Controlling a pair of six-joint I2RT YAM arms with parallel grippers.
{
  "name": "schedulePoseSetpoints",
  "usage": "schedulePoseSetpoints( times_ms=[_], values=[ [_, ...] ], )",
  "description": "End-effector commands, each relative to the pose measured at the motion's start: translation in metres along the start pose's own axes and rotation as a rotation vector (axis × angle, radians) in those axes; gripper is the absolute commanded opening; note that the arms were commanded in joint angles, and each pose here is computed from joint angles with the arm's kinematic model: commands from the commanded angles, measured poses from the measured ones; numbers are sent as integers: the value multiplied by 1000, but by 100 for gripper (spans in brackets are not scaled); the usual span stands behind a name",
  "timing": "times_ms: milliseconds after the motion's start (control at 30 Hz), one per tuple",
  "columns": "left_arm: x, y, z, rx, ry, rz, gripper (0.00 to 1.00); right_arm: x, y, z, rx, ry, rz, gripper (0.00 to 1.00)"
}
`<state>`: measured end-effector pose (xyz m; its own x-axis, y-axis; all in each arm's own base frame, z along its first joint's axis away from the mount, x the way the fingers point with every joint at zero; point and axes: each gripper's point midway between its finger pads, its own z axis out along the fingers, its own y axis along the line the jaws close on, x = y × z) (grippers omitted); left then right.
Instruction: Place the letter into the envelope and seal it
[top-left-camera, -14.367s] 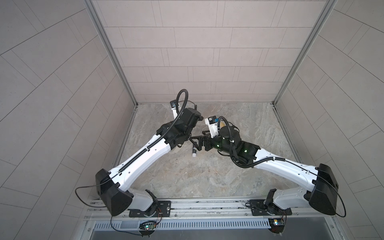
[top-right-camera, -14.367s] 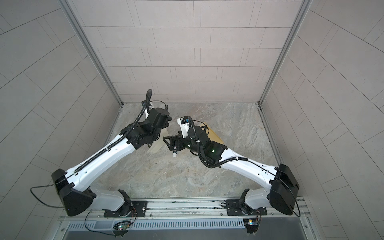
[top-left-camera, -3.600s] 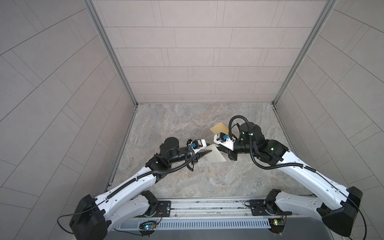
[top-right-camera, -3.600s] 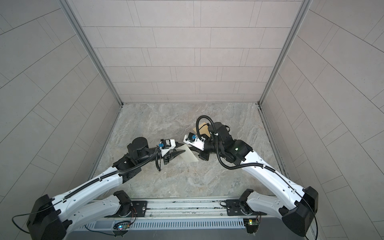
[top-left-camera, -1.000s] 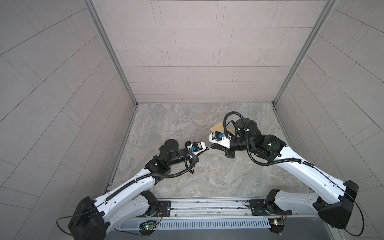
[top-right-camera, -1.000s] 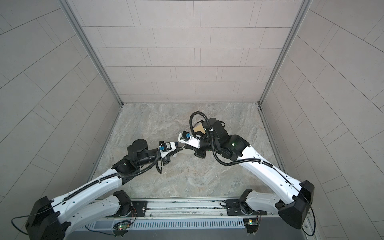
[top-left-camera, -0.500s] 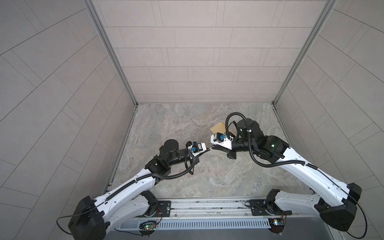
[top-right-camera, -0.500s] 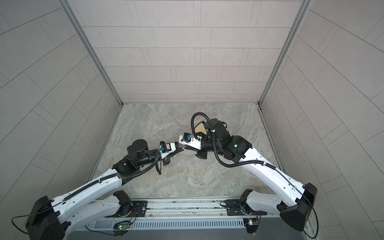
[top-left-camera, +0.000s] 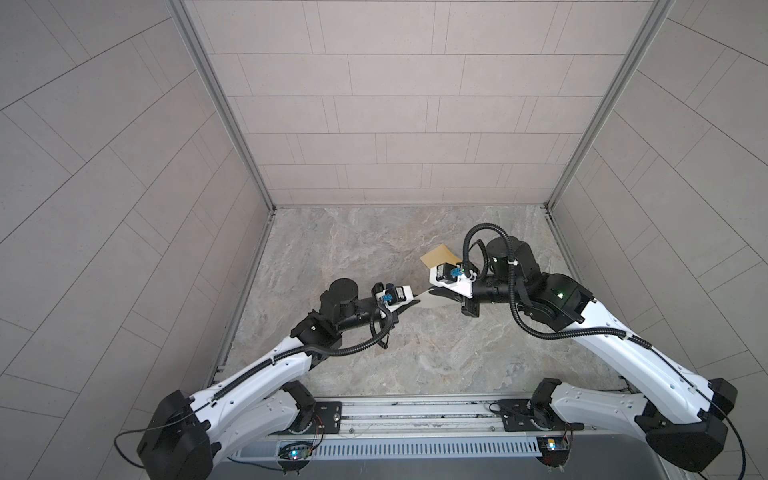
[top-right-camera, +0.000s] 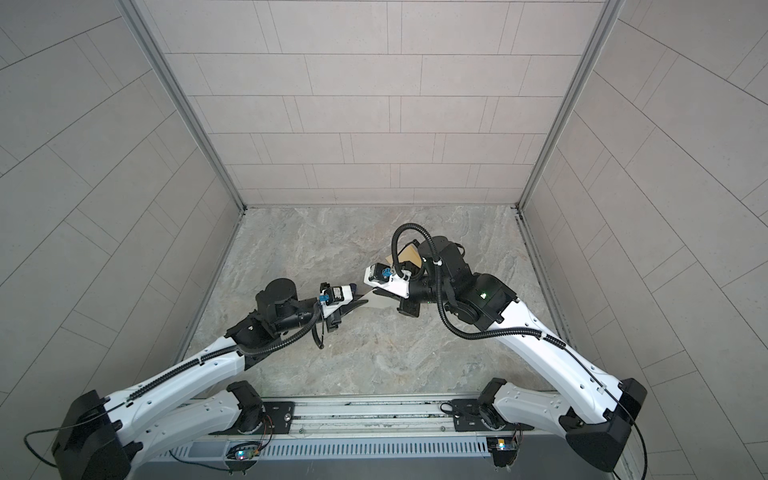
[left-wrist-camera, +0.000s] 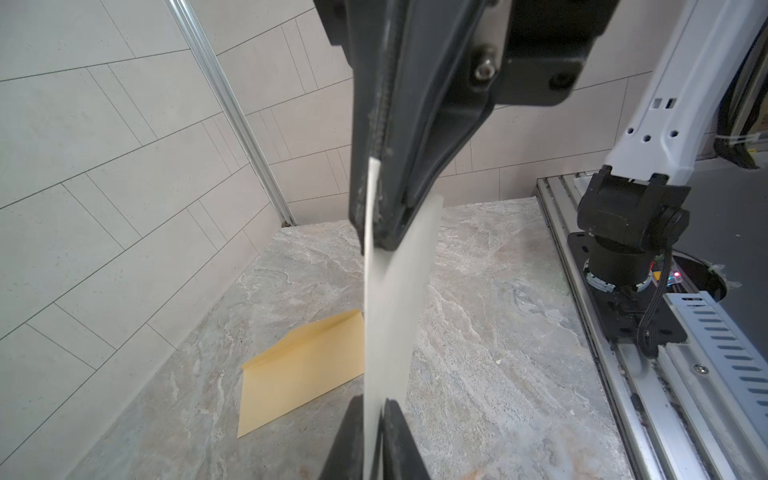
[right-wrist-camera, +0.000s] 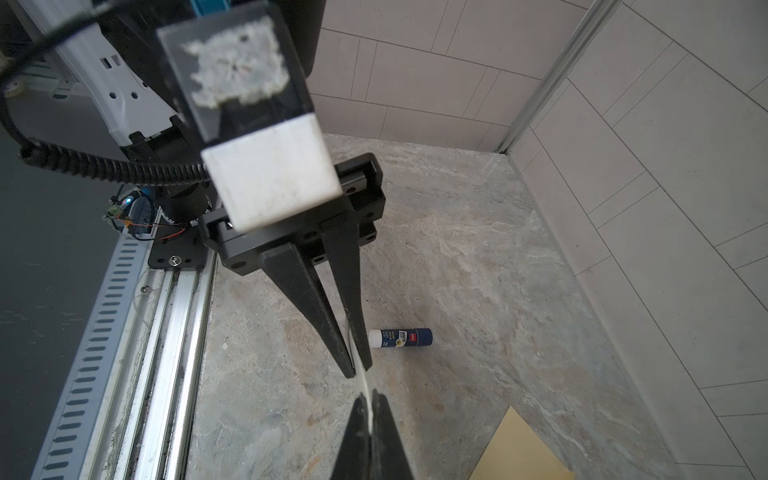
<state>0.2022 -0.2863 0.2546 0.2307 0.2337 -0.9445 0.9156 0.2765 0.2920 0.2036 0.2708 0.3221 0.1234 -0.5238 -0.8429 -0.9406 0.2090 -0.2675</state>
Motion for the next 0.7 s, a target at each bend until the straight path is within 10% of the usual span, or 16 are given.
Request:
schedulePoseSetpoints(
  times_ms=[0,667],
  values=[
    [2,-1,0,6,7,1,4,-13,-5,-14,40,-41,-39,0],
    [8,-1,0,10,35,-7,0,-8,-7,-28,78,-38,-32,0]
  ],
)
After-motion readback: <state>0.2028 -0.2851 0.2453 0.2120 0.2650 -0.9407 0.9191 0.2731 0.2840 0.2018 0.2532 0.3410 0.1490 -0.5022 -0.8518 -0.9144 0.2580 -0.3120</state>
